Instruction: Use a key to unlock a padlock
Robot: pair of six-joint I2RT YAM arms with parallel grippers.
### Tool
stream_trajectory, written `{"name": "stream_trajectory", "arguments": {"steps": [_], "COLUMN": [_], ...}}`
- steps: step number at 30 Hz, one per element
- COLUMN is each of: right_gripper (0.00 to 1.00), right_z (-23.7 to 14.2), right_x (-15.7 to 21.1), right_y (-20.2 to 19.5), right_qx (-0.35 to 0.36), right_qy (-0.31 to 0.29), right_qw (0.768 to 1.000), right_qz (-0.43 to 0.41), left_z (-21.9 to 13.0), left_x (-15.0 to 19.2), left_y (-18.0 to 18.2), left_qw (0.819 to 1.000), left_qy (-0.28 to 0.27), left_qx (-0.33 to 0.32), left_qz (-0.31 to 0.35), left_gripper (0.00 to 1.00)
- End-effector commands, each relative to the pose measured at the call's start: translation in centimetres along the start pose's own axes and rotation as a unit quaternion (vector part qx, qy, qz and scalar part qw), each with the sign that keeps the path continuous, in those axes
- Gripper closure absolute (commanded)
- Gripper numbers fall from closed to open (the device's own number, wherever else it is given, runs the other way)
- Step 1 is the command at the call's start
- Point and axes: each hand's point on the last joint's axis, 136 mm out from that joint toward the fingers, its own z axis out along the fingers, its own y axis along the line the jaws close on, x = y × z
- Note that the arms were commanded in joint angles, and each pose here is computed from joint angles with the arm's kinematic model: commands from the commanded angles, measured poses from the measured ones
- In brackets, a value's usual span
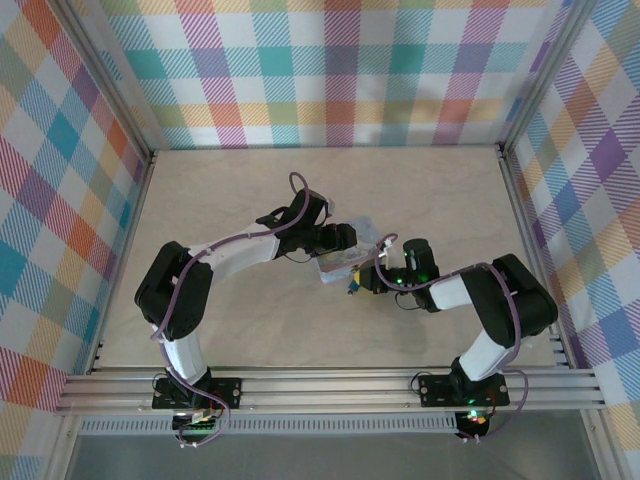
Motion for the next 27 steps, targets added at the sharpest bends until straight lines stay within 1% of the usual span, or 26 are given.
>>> {"name": "stream_trajectory", "arguments": {"steps": [1, 11, 23, 27], "right_gripper": [0.9, 0.94, 0.96, 0.97], "right_z": [-0.7, -1.1, -1.5, -1.6], "right_x": [-0.3, -1.3, -2.6, -2.8], "right_y": [-0.1, -0.9, -1.1, -1.1], "right_qx": [0.011, 0.035, 0.038, 0.037], "right_qy": [-0.012, -0.037, -0.08, -0.085], "right_qw": [1.0, 0.998, 0.992, 0.99], "right_qz": [-0.011, 0.026, 0.088, 0.108], "left_z": [0.7, 0.7, 0.7, 0.6], "left_x": [1.6, 2.6, 3.5, 3.9], "left_y": [1.8, 2.7, 2.9, 2.8], "left_qw": [0.999, 0.999, 0.999, 0.999], "left_qy": [0.023, 0.027, 0.031, 0.032], "left_qx": [-0.035, -0.039, -0.029, -0.027], "left_qz": [0.0, -0.006, -0.018, -0.02], "left_gripper": [0.31, 0.31, 0.3, 0.3]}}
